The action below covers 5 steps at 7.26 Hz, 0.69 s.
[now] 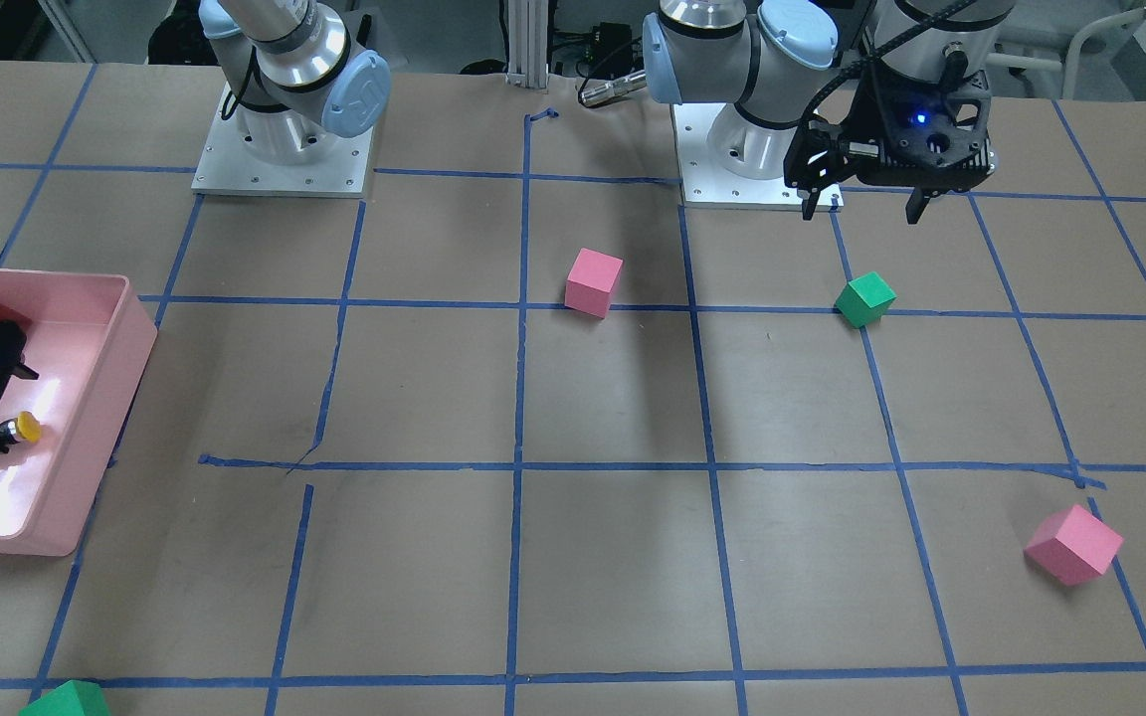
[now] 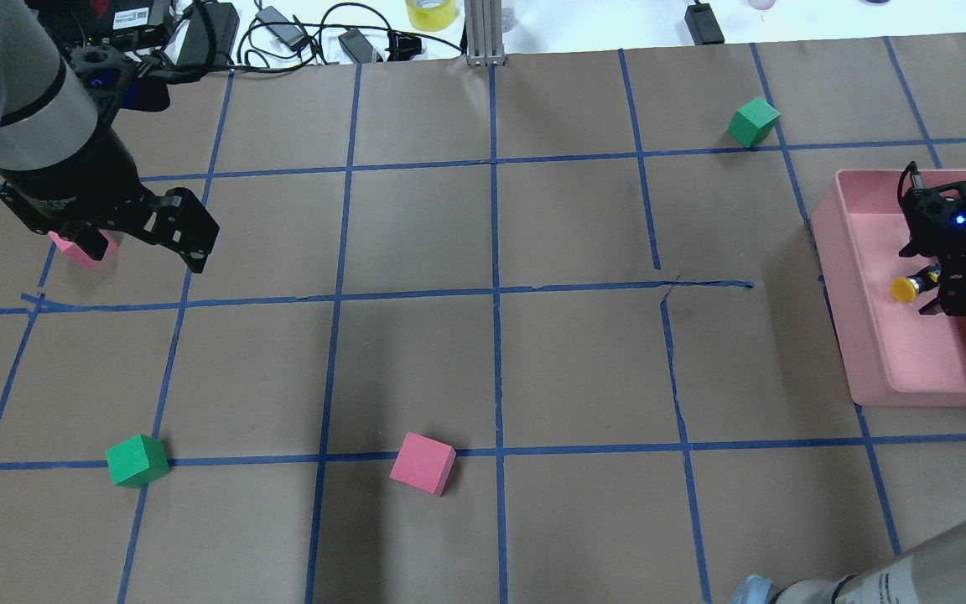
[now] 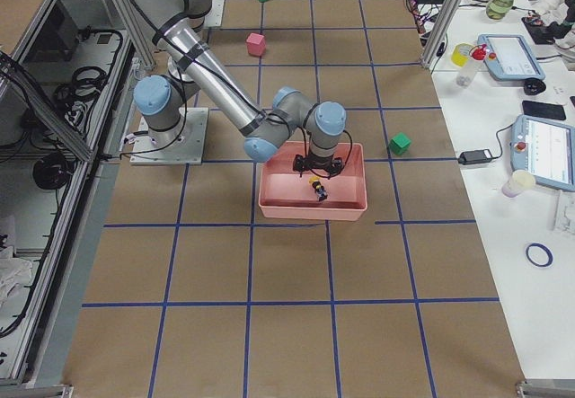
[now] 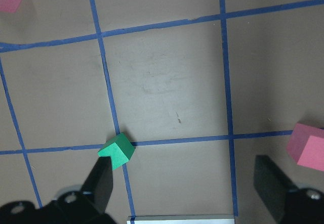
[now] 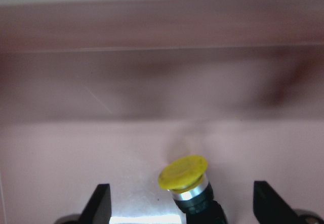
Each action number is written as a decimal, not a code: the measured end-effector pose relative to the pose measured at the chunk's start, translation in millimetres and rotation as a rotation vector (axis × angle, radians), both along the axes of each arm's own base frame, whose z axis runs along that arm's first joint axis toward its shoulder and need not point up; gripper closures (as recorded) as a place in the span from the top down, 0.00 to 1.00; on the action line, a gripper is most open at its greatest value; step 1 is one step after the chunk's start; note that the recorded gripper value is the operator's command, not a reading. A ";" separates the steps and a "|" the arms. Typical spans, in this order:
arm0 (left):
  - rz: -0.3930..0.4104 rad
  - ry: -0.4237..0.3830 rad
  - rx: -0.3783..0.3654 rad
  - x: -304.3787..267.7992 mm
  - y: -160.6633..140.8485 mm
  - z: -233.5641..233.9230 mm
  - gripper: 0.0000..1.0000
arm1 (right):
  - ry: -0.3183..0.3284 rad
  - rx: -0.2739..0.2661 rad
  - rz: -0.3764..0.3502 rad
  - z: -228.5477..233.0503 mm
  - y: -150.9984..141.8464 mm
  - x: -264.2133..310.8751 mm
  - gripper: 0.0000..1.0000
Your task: Align button upright
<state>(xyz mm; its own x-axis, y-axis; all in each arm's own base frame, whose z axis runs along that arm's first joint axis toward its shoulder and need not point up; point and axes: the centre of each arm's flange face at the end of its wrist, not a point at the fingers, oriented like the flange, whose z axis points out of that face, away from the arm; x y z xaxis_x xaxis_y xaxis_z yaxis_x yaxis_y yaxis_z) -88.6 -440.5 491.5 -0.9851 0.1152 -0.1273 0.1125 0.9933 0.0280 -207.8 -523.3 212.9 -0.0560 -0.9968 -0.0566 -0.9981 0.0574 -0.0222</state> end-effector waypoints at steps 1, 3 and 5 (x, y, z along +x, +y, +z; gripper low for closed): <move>0.000 -0.001 0.004 0.0 1.8 -1.2 1.00 | -0.001 0.002 0.005 -2.6 1.6 1.3 1.00; 0.000 -0.010 0.008 0.8 4.2 -2.3 1.00 | 0.003 -0.001 0.005 -4.3 1.7 1.3 1.00; 0.000 -0.013 0.010 1.0 6.0 -3.7 1.00 | 0.003 0.002 0.003 -6.2 2.7 1.9 1.00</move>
<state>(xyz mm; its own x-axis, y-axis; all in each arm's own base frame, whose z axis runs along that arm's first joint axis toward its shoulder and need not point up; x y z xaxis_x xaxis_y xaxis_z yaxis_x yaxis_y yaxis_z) -87.7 -434.5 487.9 -0.9834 0.1168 -0.1391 0.1123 0.9929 0.0399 -205.9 -520.6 206.7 -0.0531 -0.9969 -0.0581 -0.9983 0.0543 -0.0188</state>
